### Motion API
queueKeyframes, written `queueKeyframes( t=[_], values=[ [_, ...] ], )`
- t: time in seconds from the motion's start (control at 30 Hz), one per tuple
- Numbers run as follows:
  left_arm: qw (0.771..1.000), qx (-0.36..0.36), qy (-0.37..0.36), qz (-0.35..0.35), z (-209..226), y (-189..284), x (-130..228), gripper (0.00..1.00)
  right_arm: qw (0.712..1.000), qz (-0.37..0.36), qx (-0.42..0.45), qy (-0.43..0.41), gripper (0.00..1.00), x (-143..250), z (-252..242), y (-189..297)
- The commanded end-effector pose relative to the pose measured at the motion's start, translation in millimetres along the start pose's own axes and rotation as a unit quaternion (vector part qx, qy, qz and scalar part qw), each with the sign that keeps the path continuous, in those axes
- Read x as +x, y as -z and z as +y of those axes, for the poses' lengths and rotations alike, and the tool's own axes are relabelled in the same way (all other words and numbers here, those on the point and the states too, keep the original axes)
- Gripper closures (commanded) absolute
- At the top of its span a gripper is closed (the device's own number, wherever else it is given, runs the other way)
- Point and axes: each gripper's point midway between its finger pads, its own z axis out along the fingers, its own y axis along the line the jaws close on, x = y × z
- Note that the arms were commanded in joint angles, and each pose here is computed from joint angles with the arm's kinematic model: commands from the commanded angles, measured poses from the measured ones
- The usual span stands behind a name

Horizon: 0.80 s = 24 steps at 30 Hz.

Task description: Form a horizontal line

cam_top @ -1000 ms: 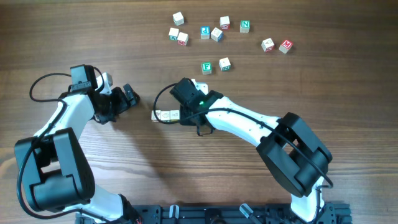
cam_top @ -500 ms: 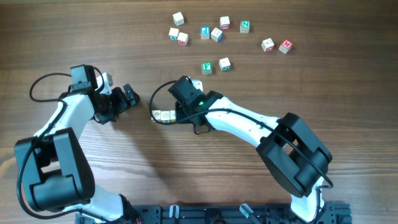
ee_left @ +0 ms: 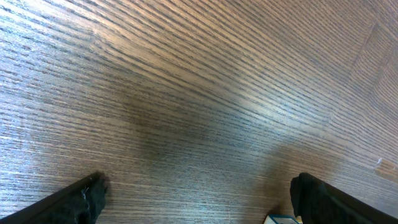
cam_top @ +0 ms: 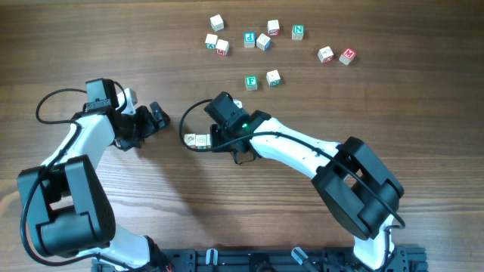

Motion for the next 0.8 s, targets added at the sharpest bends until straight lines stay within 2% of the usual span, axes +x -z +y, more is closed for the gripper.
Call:
queueKeyframes(
  t=[0.0,0.27,0.47,0.6,0.67,0.77],
  values=[
    [0.995,-0.085,0.024,0.051,48,-24,34,0.00,1.000,0.001,-0.012,0.007,0.95,1,7,4],
    [0.995,-0.085,0.024,0.051,48,-24,34,0.00,1.000,0.005,-0.015,0.006,0.95,3,8,4],
    [0.995,-0.085,0.024,0.051,48,-24,34,0.00,0.999,-0.006,0.033,0.003,0.96,1,-11,5],
    [0.995,-0.085,0.024,0.051,48,-24,34,0.00,0.998,-0.053,0.043,0.007,0.96,-20,-10,22],
    [0.995,-0.085,0.024,0.051,48,-24,34,0.00,0.995,-0.082,0.021,0.044,0.95,-38,4,30],
    [0.995,-0.085,0.024,0.051,48,-24,34,0.00,0.993,-0.101,-0.020,0.052,0.95,-56,16,36]
  ],
)
